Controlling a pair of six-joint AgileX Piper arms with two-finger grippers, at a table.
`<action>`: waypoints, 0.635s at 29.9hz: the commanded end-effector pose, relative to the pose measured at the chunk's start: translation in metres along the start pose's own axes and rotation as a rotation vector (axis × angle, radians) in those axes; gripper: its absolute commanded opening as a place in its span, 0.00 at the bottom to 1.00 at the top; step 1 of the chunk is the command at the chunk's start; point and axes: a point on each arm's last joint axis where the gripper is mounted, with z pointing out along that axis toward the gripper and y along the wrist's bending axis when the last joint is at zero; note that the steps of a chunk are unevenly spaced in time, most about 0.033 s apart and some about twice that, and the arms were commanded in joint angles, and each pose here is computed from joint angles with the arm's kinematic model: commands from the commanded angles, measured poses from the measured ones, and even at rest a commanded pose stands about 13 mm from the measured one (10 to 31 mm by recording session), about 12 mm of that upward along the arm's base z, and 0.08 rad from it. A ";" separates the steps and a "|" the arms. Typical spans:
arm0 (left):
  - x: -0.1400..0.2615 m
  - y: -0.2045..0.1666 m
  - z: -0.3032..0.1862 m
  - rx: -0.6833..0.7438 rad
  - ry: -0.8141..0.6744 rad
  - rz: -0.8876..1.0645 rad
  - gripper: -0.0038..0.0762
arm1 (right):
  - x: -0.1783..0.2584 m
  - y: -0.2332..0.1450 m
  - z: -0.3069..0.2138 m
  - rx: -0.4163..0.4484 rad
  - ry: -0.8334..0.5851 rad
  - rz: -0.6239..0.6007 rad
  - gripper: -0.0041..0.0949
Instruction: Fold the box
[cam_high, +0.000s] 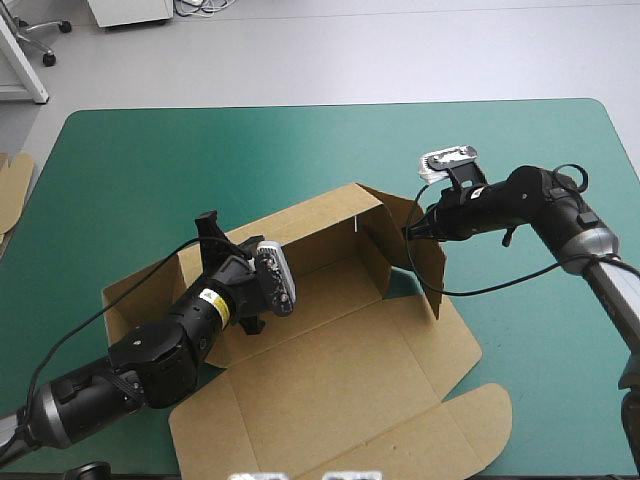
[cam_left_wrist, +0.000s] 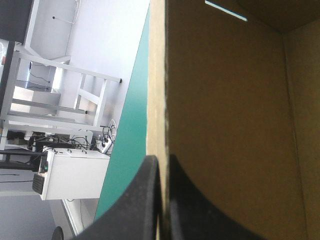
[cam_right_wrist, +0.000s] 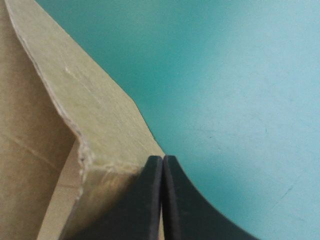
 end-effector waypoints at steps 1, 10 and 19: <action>-0.007 0.010 -0.007 -0.019 -0.057 -0.043 0.03 | -0.009 0.008 -0.017 -0.029 -0.073 -0.030 0.02; -0.006 0.009 -0.007 -0.014 -0.053 -0.050 0.03 | -0.018 0.009 -0.014 -0.046 -0.164 -0.082 0.02; -0.006 0.009 -0.007 -0.014 -0.055 -0.050 0.03 | -0.011 0.017 -0.016 -0.128 -0.101 -0.085 0.02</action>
